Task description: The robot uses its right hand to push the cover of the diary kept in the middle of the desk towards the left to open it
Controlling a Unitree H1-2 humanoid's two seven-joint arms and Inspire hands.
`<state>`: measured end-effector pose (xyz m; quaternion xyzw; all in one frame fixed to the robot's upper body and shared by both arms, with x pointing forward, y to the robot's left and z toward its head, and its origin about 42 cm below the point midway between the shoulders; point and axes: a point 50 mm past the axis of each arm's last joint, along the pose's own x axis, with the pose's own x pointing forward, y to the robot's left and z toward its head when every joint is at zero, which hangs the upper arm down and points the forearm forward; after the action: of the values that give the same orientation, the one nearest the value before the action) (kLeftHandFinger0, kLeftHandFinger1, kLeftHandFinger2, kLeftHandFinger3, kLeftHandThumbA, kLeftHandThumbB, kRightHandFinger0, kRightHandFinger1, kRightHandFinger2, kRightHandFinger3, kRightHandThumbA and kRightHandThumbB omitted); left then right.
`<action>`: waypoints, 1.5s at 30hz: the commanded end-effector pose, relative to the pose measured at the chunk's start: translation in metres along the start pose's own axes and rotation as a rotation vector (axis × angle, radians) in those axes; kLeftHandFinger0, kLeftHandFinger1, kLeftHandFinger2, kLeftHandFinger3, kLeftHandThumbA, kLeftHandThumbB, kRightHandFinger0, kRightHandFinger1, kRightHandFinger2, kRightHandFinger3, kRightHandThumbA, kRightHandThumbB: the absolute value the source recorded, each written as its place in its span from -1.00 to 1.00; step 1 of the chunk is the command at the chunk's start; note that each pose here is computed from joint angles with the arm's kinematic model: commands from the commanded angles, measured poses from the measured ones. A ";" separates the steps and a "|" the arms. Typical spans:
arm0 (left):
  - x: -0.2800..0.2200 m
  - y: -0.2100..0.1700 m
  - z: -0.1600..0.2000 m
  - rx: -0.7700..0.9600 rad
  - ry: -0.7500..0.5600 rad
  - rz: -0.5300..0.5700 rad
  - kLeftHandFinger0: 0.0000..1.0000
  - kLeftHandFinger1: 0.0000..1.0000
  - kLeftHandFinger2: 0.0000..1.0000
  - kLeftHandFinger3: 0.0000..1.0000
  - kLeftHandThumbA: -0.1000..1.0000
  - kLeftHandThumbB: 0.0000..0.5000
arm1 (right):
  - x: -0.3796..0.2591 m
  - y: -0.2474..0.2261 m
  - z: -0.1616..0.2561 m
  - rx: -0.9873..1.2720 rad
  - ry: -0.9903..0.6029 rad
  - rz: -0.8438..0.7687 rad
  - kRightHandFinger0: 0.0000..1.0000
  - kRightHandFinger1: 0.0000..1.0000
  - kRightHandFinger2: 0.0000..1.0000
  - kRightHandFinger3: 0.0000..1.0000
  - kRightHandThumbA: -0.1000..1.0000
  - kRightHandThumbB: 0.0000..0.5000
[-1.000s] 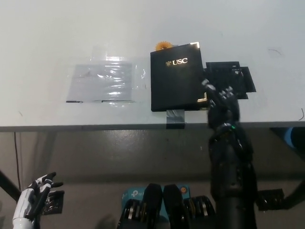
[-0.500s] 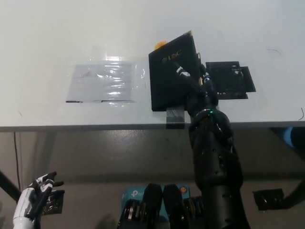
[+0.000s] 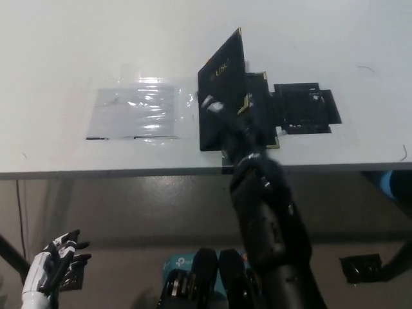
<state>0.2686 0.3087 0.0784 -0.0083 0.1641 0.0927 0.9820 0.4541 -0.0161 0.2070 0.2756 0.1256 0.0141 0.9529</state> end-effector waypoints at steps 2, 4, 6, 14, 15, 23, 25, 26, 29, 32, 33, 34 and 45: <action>0.005 -0.002 0.017 0.040 -0.043 -0.005 0.38 0.08 0.23 0.43 0.29 0.46 | -0.013 0.034 -0.035 -0.176 0.034 0.129 1.00 1.00 1.00 1.00 1.00 -0.31; 0.006 -0.004 0.018 0.043 -0.047 -0.015 0.39 0.09 0.23 0.43 0.29 0.40 | -0.015 0.034 -0.039 -0.258 0.020 0.148 0.98 1.00 1.00 1.00 1.00 -0.31; 0.006 -0.006 0.018 0.049 -0.042 -0.021 0.44 0.13 0.24 0.42 0.27 0.37 | -0.015 0.035 -0.048 -0.291 0.023 0.147 0.89 1.00 1.00 1.00 1.00 -0.25; 0.007 -0.010 0.019 0.064 -0.046 -0.043 0.46 0.14 0.25 0.44 0.30 0.44 | -0.009 0.028 -0.048 -0.457 -0.031 0.186 0.93 1.00 1.00 1.00 1.00 -0.16; 0.007 -0.010 0.019 0.065 -0.044 -0.047 0.49 0.16 0.29 0.47 0.31 0.47 | -0.008 0.026 -0.047 -0.469 -0.033 0.190 0.94 1.00 1.00 1.00 1.00 -0.16; 0.009 -0.012 0.026 0.092 -0.055 -0.074 0.49 0.08 0.21 0.47 0.35 0.41 | 0.014 0.023 -0.022 -0.841 -0.138 0.239 0.97 1.00 1.00 1.00 1.00 -0.14; 0.011 -0.015 0.030 0.111 -0.071 -0.080 0.44 0.04 0.17 0.43 0.34 0.45 | 0.020 0.027 -0.013 -0.972 -0.167 0.259 0.98 1.00 1.00 1.00 1.00 -0.05; 0.011 -0.015 0.030 0.111 -0.071 -0.080 0.43 0.03 0.16 0.43 0.34 0.46 | 0.020 0.026 -0.013 -0.974 -0.168 0.260 0.98 1.00 1.00 1.00 1.00 -0.05; 0.011 -0.017 0.032 0.107 -0.069 -0.080 0.40 0.04 0.16 0.46 0.26 0.33 | 0.025 0.046 -0.002 -1.167 -0.224 0.319 -1.00 -0.99 -0.74 -0.62 1.00 -0.12; 0.012 -0.017 0.034 0.123 -0.098 -0.096 0.32 0.00 0.11 0.40 0.26 0.25 | 0.025 0.066 0.001 -1.378 -0.278 0.405 -0.98 -0.73 -0.41 -0.32 1.00 -0.08; 0.013 -0.018 0.037 0.140 -0.107 -0.102 0.31 -0.02 0.08 0.39 0.28 0.24 | 0.025 0.069 0.002 -1.423 -0.281 0.403 -0.75 -0.45 -0.16 0.08 1.00 0.03; 0.013 -0.019 0.040 0.148 -0.108 -0.108 0.30 -0.03 0.04 0.37 0.30 0.25 | 0.025 0.074 0.004 -1.485 -0.300 0.422 -0.06 0.28 0.49 0.75 1.00 0.03; 0.015 -0.033 0.046 0.158 -0.109 -0.140 0.42 0.01 0.01 0.30 0.25 0.23 | 0.008 0.109 -0.031 -1.679 -0.284 0.529 -1.00 -0.95 -0.73 -0.47 1.00 0.48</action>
<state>0.2984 0.2794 0.1006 0.0474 0.1431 0.0218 0.9883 0.4654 0.0728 0.2246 -0.4532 -0.0867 0.2666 0.8462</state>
